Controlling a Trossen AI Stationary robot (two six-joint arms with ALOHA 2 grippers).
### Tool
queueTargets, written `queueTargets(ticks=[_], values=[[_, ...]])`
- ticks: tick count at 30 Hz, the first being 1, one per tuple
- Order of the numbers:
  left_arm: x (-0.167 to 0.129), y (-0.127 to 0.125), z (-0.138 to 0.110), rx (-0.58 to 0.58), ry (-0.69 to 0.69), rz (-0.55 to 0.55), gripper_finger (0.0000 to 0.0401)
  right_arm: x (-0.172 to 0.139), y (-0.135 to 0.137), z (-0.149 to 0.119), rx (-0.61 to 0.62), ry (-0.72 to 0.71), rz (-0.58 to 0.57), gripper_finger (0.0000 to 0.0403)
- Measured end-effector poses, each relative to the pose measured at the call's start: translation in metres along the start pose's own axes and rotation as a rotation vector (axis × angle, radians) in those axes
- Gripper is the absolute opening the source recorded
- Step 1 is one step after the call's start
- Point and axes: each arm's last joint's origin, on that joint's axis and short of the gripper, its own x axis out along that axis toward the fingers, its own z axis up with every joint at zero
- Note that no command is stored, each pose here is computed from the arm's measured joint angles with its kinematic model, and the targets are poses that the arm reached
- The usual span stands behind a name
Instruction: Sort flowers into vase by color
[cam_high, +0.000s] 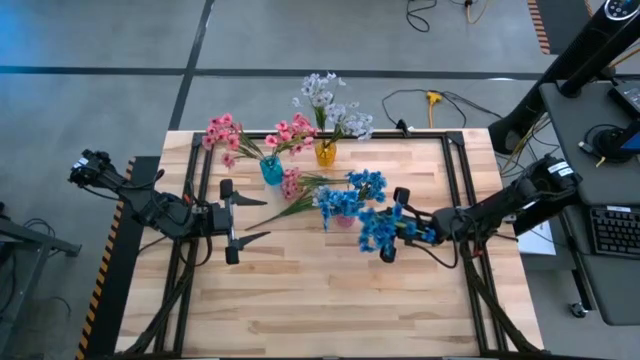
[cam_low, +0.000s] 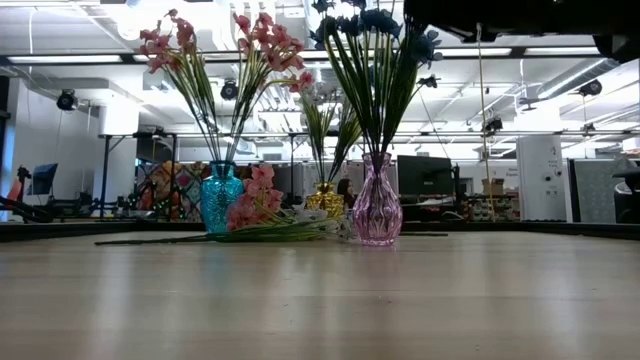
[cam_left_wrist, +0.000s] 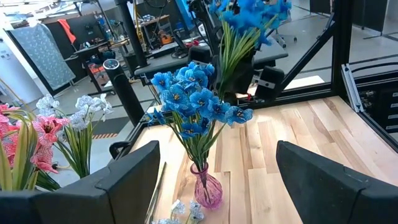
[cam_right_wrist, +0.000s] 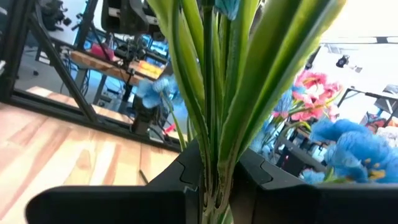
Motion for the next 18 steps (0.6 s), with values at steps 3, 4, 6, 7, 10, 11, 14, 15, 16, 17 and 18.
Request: queueTargets(ticks=[3,4,6,7,10,11,14,15,16,17,18], values=[[0.0001,0.0000,0.0000,0.000,0.000,0.000,0.0302,0.0005,-0.0009,-0.0016,-0.001,0.008,-0.003,0.0038],[0.0002,-0.0002,-0.0001,0.001,0.001,0.000,0.0302,0.0005,-0.0010,-0.0016,-0.002,0.007,-0.004,0.0038],[0.0003,-0.0002,-0.0002,0.001,0.001,0.000,0.0302,0.0007,-0.0014,-0.0019,-0.006,0.009,-0.005,0.0038],[0.0003,-0.0002,-0.0002,0.001,0.001,0.000,0.0302,0.0008,-0.0017,-0.0022,-0.007,0.010,-0.007,0.0038],[0.0003,-0.0002,-0.0002,0.002,0.001,0.000,0.0302,0.0015,-0.0036,-0.0039,-0.008,0.015,-0.015,0.0038],[0.0003,-0.0002,-0.0002,0.002,0.001,0.000,0.0302,0.0015,-0.0042,-0.0047,-0.007,0.018,-0.017,0.0038],[0.0003,-0.0002,-0.0002,0.003,0.001,0.000,0.0302,0.0021,-0.0057,-0.0061,0.007,0.020,-0.020,0.0038],[0.0003,-0.0002,-0.0002,0.003,0.001,0.000,0.0302,0.0021,-0.0057,-0.0060,0.010,0.019,-0.018,0.0038],[0.0003,-0.0002,-0.0002,0.003,0.001,0.000,0.0302,0.0021,-0.0057,-0.0060,0.012,0.019,-0.018,0.0038],[0.0003,-0.0002,-0.0002,0.003,0.001,0.000,0.0302,0.0021,-0.0057,-0.0060,0.012,0.019,-0.018,0.0038],[0.0003,-0.0002,-0.0002,0.004,0.001,0.000,0.0302,0.0021,-0.0056,-0.0060,0.012,0.019,-0.018,0.0038]])
